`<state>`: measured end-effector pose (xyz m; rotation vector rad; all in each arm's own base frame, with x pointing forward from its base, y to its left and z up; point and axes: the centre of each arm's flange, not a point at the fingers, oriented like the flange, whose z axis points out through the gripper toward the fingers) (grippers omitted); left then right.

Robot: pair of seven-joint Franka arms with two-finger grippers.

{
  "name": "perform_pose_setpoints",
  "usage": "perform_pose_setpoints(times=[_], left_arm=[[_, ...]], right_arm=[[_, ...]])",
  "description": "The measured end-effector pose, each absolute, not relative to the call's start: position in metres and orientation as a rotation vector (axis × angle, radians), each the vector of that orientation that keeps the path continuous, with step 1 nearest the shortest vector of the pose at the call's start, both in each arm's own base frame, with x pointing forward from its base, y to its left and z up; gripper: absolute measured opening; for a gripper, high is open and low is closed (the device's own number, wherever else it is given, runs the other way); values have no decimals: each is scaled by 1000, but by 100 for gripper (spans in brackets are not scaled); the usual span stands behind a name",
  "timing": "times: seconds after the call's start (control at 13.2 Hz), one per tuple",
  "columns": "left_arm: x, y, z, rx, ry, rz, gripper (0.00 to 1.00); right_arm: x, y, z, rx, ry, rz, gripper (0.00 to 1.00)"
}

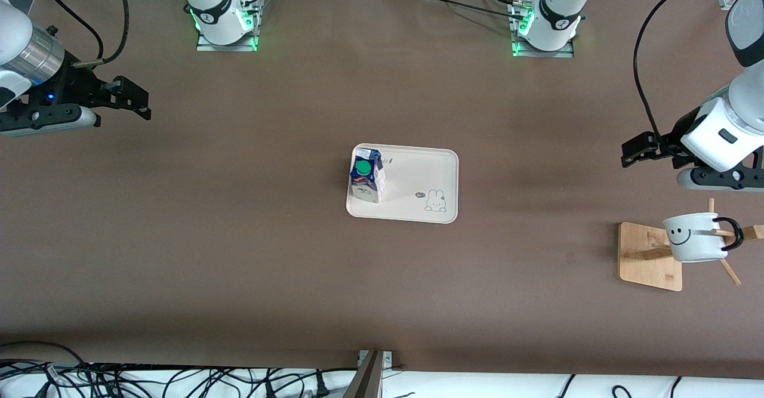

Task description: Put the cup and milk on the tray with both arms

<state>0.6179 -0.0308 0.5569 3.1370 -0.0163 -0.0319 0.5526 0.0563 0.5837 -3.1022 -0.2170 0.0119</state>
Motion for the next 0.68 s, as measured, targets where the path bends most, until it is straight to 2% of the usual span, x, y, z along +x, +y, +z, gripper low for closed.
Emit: perform_pose_setpoints(times=[0.68], left_arm=[[618,-31,557,3137,-11,-31,100]], right_arm=[[556,58,591,-3119,-231,-24,100]])
